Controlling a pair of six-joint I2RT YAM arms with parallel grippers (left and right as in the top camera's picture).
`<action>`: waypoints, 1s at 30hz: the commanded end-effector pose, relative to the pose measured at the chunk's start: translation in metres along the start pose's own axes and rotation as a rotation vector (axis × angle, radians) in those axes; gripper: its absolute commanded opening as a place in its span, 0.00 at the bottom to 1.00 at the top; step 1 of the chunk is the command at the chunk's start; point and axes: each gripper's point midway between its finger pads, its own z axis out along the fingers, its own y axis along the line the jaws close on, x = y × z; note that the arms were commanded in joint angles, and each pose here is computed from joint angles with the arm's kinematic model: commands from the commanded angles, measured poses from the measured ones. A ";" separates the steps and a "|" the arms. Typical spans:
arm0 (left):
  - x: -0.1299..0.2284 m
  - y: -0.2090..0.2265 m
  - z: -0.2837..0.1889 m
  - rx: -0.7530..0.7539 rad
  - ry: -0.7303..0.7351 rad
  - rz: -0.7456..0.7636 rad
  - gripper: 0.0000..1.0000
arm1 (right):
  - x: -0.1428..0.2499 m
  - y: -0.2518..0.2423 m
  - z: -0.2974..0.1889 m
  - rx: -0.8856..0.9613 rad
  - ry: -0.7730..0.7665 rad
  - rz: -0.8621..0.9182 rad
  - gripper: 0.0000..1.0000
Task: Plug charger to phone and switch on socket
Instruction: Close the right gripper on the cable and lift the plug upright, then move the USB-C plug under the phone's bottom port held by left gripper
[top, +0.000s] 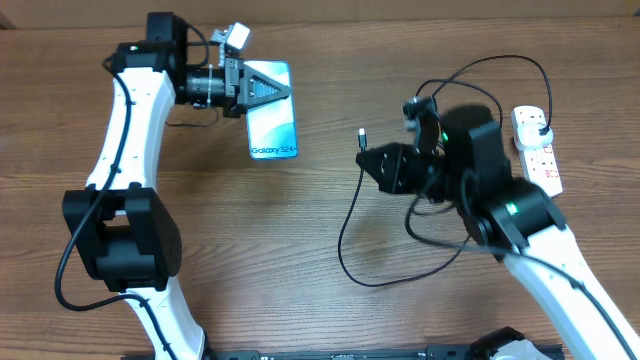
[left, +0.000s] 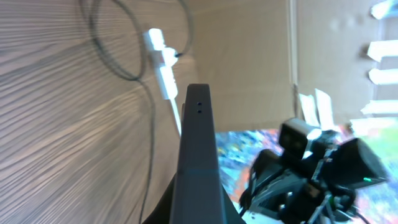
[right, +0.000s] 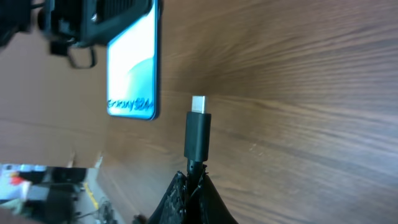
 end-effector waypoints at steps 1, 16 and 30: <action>0.003 -0.045 0.002 0.158 0.011 0.085 0.04 | 0.018 0.004 -0.005 -0.056 0.020 0.046 0.04; -0.015 -0.058 0.011 0.194 0.033 -0.028 0.04 | 0.035 0.043 0.015 -0.128 0.029 -0.002 0.04; -0.021 -0.056 0.035 0.124 0.039 -0.101 0.04 | 0.035 0.055 0.041 -0.170 0.031 -0.013 0.04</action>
